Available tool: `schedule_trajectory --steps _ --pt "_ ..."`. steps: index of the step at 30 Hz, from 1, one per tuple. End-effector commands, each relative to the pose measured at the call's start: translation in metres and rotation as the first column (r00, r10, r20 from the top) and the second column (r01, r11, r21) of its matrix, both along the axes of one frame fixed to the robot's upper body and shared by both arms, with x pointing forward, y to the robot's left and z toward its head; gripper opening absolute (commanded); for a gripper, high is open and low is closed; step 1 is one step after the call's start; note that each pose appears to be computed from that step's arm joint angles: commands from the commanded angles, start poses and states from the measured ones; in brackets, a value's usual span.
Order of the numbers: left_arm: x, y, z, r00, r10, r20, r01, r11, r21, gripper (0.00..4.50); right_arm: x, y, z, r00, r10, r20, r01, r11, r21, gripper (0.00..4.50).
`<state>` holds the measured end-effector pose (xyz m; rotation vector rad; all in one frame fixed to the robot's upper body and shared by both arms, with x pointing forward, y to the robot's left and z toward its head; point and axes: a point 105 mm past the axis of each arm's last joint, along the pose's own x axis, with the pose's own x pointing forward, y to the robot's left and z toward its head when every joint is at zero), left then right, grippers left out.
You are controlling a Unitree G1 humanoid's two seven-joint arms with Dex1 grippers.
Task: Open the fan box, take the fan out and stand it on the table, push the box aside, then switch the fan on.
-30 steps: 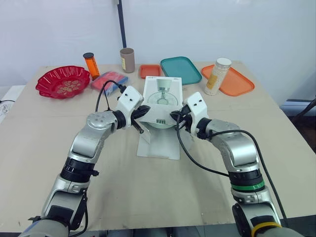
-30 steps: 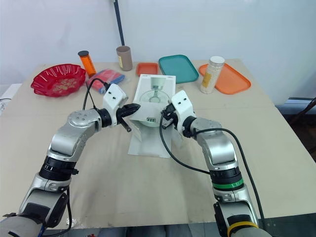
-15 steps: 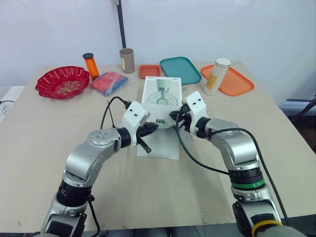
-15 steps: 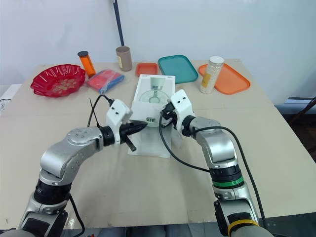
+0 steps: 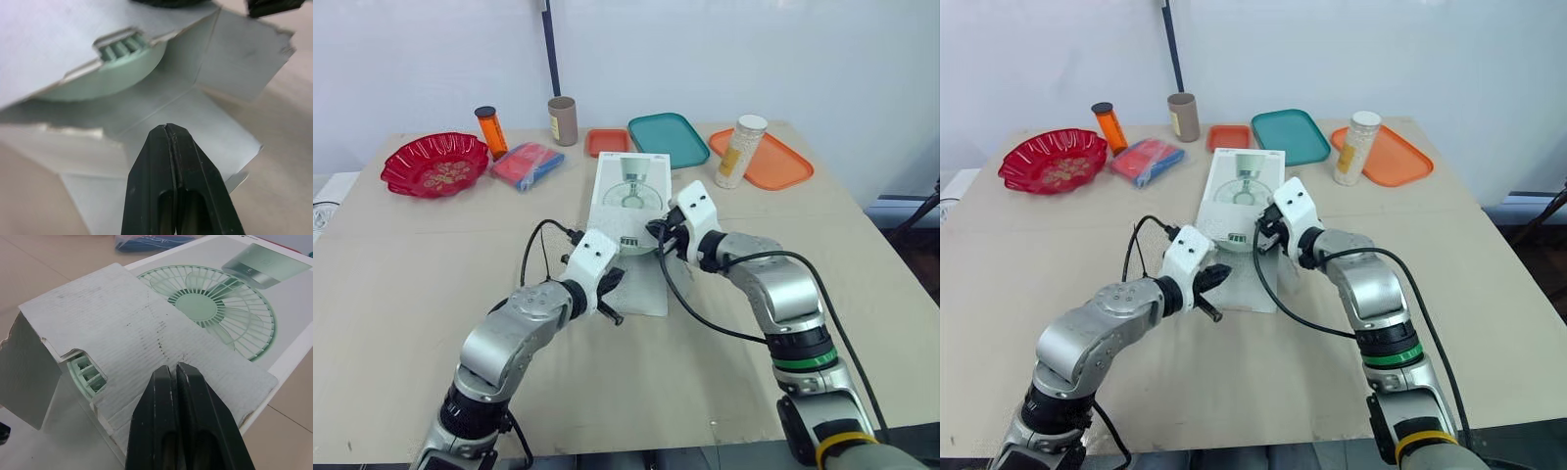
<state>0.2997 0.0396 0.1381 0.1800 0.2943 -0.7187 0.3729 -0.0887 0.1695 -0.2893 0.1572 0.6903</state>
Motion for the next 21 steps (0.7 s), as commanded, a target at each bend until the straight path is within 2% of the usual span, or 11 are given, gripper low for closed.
schedule_trajectory --steps 1,12,21 --pt "0.002 0.022 0.01 0.991 0.123 0.057 -0.124 0.992 0.015 0.0 0.003 -0.002 -0.011 1.0 0.001 -0.029 -0.002 0.999 -0.041 0.16" --pt "0.004 0.058 0.016 0.944 0.328 0.038 -0.326 0.944 -0.055 0.0 0.004 -0.005 -0.018 1.0 0.01 -0.028 -0.012 0.997 -0.072 0.16" --pt "0.015 0.073 0.021 0.928 0.369 0.045 -0.364 0.927 -0.092 0.0 0.005 -0.007 -0.023 1.0 0.015 -0.024 -0.018 0.995 -0.096 0.16"
